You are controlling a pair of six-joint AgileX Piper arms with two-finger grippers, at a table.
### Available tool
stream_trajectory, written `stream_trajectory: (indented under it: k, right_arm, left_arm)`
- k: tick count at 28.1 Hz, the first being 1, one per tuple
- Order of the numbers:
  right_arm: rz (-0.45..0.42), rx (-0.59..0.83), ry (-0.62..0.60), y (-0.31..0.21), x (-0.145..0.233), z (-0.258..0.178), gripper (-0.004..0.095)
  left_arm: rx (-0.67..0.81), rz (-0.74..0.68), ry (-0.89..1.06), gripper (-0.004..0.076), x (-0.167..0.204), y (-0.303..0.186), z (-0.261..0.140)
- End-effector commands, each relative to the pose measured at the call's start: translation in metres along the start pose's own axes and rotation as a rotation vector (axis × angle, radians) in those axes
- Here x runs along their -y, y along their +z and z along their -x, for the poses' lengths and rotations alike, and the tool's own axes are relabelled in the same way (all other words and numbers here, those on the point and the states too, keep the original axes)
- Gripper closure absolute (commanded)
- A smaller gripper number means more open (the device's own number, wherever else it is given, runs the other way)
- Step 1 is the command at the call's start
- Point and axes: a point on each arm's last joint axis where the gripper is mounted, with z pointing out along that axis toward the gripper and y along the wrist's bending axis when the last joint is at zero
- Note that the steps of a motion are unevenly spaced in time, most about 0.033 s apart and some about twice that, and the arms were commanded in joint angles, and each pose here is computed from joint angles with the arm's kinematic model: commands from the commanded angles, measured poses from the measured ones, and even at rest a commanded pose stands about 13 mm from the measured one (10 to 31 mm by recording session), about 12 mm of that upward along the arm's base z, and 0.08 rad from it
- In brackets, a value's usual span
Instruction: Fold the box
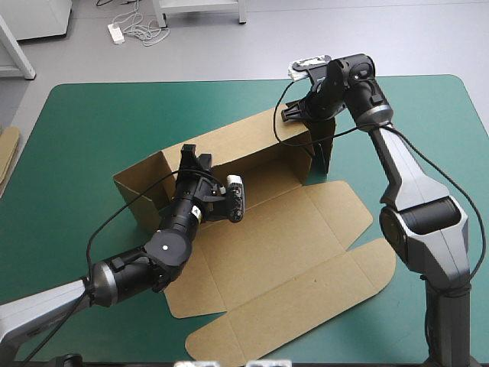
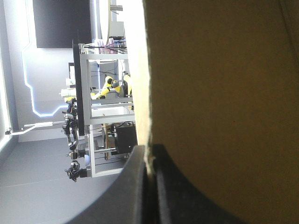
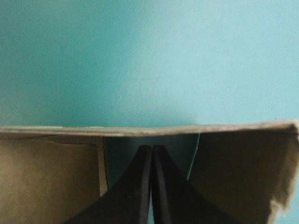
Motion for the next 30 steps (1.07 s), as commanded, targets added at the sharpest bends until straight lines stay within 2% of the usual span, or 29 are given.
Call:
stream_trajectory:
  k: [1,8,15,19,26,30]
  right_arm:
    - [-0.003,0.139,0.010,-0.072,-0.001,0.006,0.0906]
    - [-0.002,0.130,0.007,-0.114,-0.004,-0.018,0.0907]
    - [-0.022,0.243,-0.028,-0.158,-0.006,-0.021,0.0906]
    - [-0.029,0.317,-0.031,-0.153,-0.006,-0.010,0.0907]
    - [-0.050,0.352,-0.038,-0.115,-0.003,0.012,0.0907]
    - [-0.073,0.420,-0.047,-0.092,-0.001,0.034,0.0907]
  left_arm:
    - [-0.002,0.074,-0.014,0.0733,-0.017,-0.007,-0.002]
    - [-0.004,0.075,-0.014,0.0733,-0.017,-0.007,-0.002]
    - [-0.001,0.073,-0.014,0.0733,-0.017,-0.007,-0.001]
    - [0.006,0.070,-0.014,0.0733,-0.017,-0.007,-0.001]
    - [0.008,0.067,-0.015,0.0733,-0.017,-0.007,-0.001]
    - [0.007,0.067,-0.015,0.0733,-0.017,-0.007,-0.001]
